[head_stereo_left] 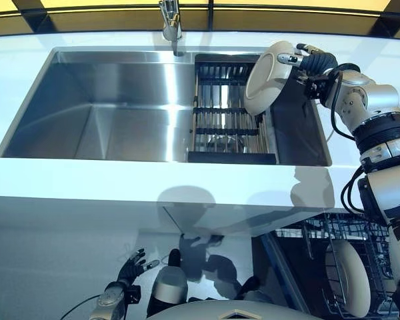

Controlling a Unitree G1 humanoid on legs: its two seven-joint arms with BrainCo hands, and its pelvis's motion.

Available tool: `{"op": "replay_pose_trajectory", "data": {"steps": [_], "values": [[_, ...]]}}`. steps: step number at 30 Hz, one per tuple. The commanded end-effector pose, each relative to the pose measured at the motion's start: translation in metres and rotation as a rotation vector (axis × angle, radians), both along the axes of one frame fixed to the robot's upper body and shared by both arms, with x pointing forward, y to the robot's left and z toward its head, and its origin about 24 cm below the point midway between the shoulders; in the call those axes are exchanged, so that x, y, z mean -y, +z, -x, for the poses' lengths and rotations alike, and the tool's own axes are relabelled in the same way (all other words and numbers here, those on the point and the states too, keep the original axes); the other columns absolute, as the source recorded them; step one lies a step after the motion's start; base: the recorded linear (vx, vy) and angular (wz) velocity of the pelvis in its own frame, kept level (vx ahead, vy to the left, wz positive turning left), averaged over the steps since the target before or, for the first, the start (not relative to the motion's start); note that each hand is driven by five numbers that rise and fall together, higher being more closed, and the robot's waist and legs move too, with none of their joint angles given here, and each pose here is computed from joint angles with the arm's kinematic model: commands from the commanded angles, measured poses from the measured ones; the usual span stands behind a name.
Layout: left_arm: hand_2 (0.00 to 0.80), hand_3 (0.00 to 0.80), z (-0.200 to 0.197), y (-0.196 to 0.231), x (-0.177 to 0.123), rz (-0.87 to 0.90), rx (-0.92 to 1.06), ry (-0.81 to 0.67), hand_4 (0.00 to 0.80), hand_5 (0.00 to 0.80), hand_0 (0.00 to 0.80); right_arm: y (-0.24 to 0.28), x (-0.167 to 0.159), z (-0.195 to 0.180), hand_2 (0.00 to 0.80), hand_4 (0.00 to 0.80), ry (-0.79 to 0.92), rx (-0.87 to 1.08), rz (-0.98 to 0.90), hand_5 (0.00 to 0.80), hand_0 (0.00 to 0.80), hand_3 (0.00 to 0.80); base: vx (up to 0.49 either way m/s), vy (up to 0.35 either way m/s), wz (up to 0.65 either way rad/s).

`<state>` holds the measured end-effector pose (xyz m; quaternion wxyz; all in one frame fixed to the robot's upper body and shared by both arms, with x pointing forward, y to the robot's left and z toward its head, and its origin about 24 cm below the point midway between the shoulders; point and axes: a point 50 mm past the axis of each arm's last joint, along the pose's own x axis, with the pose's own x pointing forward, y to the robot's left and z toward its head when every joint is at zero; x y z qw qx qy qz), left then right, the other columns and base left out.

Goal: Take plates into dishwasher

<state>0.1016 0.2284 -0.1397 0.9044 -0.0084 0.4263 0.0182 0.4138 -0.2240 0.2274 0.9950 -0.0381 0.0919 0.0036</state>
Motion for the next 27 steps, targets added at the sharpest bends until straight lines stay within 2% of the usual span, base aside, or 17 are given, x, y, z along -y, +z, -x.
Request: {"op": "replay_pose_trajectory", "data": {"steps": [1,27], "values": [[0.000,0.000,-0.009,0.003,0.009,0.001,0.035,-0.121,0.000,0.000,0.000,0.051,-0.004,-0.003,0.000,0.000,-0.005,0.136,0.031,0.000,0.000,0.000,-0.032,0.000,0.03],[0.000,0.000,-0.028,0.012,0.014,0.031,0.122,-0.116,0.000,0.000,0.000,0.057,0.000,0.000,0.000,0.000,-0.031,0.130,0.078,0.000,0.000,0.000,-0.025,0.002,0.00]]}}
